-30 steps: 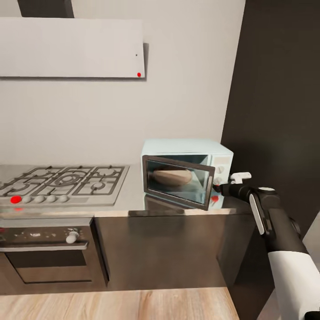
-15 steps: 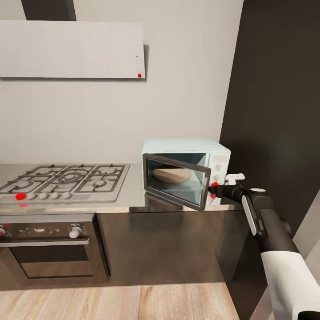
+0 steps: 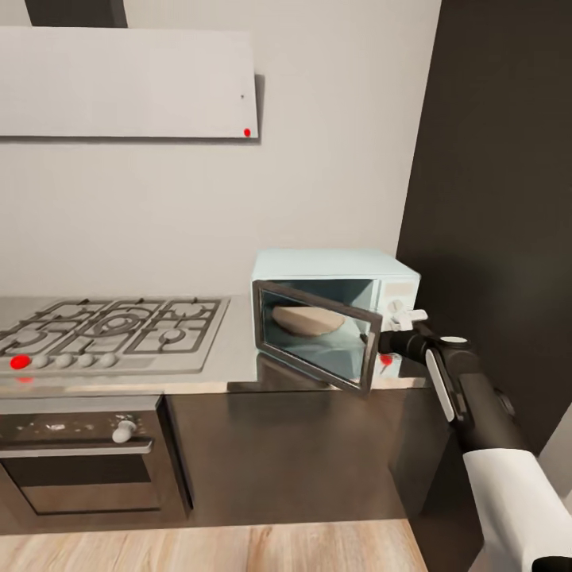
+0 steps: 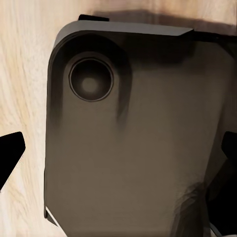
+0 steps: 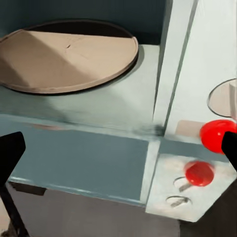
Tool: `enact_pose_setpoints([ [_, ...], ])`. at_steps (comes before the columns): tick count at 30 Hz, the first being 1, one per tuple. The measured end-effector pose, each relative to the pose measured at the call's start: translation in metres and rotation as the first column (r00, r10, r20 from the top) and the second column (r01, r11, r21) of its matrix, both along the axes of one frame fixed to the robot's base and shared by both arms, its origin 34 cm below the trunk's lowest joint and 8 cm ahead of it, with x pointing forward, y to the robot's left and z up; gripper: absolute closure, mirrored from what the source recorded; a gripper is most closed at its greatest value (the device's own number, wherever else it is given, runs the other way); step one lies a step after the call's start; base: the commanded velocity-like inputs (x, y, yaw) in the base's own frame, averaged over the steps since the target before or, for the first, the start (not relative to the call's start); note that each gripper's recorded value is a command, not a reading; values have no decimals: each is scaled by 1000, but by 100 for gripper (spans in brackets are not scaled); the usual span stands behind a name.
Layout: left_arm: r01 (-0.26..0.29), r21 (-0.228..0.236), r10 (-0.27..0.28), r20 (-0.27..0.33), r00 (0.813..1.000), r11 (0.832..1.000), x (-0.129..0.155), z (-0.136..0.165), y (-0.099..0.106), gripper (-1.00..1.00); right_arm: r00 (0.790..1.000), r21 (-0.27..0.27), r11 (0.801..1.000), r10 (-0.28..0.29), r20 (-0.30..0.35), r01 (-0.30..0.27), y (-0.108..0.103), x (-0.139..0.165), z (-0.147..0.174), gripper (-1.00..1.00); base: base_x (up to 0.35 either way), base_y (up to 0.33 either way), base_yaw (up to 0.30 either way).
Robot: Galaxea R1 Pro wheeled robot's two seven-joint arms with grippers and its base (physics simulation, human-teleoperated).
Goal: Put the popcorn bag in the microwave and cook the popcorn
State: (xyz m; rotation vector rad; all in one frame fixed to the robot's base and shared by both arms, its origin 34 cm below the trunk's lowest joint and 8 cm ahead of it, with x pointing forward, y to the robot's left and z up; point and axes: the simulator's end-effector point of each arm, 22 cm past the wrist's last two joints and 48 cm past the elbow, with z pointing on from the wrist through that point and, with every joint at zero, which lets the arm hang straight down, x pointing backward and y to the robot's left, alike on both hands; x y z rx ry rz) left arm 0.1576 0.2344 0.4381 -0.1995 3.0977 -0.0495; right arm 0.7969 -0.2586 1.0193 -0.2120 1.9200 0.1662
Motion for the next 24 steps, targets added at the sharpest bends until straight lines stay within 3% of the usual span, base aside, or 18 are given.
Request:
enact_pose_setpoints([
  [8, 0, -1, 0, 0, 1000, 1000, 0, 0, -1, -100, 1000, 6, 1000, 21, 1, -21, 4, -1, 0, -100, 140, 0, 0],
  [13, 0, -1, 0, 0, 1000, 1000, 0, 0, -1, -100, 991, 36, 991, 131, -8, -131, 24, -9, 0, -100, 3, 0, 0],
  [15, 0, -1, 0, 0, 1000, 1000, 0, 0, -1, -100, 989, 40, 988, 151, -10, -150, 28, -11, 0, -100, 0, 0, 0],
  [24, -2, -1, 2, -1, 1000, 1000, 0, 0, -1, -100, 989, 11, 989, 148, -19, -148, 28, -10, -4, -100, -233, 90, 0],
])
